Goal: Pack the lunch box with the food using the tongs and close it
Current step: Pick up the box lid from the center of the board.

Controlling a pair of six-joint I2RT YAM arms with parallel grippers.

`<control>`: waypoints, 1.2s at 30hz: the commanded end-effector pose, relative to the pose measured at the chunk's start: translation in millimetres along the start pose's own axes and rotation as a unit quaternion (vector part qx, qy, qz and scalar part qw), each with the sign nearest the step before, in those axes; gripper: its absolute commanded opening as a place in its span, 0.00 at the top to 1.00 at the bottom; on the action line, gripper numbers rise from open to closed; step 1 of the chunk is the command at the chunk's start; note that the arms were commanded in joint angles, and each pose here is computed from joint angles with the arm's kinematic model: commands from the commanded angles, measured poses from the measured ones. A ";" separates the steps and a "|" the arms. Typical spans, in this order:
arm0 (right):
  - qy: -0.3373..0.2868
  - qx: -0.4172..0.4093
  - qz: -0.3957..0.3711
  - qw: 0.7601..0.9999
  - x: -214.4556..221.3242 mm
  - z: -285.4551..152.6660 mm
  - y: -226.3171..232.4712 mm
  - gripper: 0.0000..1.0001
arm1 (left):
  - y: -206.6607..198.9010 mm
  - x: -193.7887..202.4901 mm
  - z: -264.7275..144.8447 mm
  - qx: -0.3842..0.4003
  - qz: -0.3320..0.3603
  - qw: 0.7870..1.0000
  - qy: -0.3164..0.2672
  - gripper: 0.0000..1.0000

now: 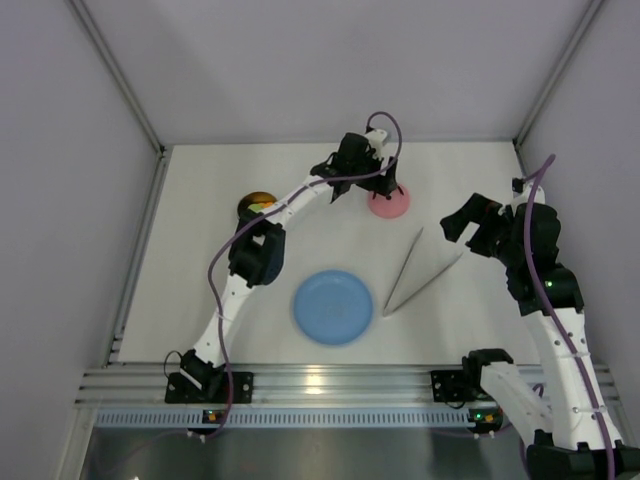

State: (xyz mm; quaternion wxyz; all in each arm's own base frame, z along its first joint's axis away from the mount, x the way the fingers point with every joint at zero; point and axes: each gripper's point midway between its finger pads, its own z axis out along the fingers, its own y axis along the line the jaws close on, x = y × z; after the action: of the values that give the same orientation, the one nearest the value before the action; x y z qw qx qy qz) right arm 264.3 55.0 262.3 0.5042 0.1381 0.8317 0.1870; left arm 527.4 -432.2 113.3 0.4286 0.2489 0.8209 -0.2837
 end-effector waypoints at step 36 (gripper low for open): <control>-0.017 -0.025 -0.010 0.999 -4.5 4.8 5.1 0.03 | 2.1 -1.9 8.6 0.005 -0.002 0.999 -0.035 0.73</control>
State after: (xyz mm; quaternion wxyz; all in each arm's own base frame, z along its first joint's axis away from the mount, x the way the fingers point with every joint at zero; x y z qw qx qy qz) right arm 262.6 59.9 248.7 0.4917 0.1276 0.8389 0.1954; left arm 534.6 -442.3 55.2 0.4207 0.2364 0.8235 -0.2984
